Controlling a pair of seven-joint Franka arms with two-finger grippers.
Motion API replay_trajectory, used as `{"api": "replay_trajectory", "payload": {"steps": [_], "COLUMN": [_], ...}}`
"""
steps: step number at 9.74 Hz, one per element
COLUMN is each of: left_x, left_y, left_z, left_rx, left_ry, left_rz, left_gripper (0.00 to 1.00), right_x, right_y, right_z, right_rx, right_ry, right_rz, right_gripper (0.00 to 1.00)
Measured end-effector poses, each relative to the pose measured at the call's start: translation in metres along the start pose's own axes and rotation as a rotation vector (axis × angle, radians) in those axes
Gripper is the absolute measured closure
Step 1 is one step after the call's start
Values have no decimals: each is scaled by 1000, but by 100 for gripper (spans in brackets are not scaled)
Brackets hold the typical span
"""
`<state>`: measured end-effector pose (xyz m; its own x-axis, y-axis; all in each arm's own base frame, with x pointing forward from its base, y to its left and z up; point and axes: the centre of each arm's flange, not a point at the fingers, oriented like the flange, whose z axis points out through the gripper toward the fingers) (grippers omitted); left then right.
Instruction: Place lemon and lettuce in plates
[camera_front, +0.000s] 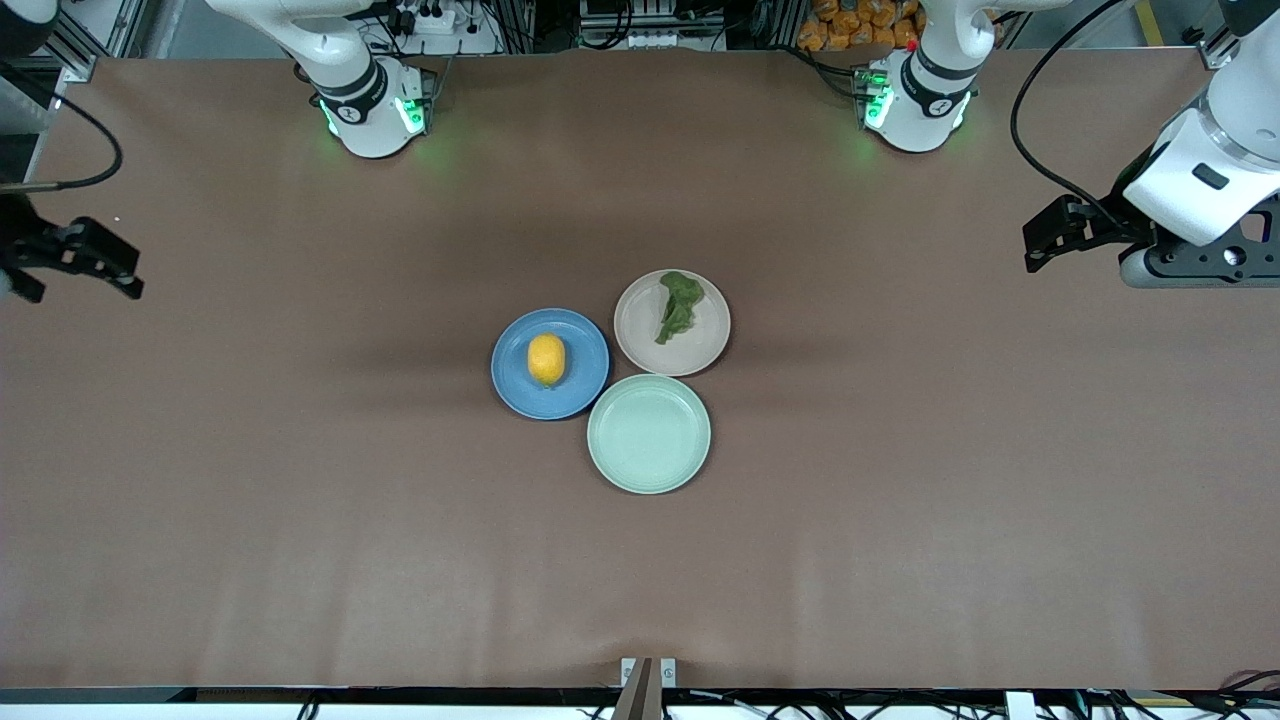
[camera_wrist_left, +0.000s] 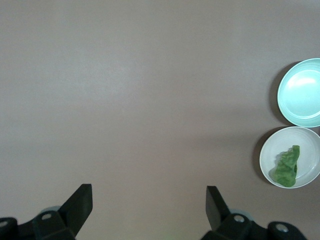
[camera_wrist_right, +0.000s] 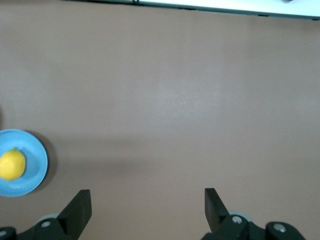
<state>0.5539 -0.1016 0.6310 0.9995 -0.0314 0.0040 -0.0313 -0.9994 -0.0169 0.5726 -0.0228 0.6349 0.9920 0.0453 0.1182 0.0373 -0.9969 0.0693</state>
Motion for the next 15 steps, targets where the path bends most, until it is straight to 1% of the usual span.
{"api": "replay_trajectory", "payload": {"steps": [1,5,9,11,13,15], "left_x": [0,0,0,0,0,0], "left_y": [0,0,0,1,1,1], "left_z": [0,0,0,0,1,1], "left_rx": [0,0,0,0,0,0], "left_ry": [0,0,0,-1,-1,-2], "left_rz": [0,0,1,1,1,1], "left_gripper": [0,0,0,0,0,0], "right_x": [4,7,7,5,2,3], "right_y": [2,2,0,-1,-2,-2], "right_z": [2,6,6,7,6,9], "right_rx": [-2,-3,-2,5,16,45], "right_ry": [10,5,0,-19,-53,-70], "right_rz": [4,7,44,86,104,117], "right_gripper": [0,0,0,0,0,0]}}
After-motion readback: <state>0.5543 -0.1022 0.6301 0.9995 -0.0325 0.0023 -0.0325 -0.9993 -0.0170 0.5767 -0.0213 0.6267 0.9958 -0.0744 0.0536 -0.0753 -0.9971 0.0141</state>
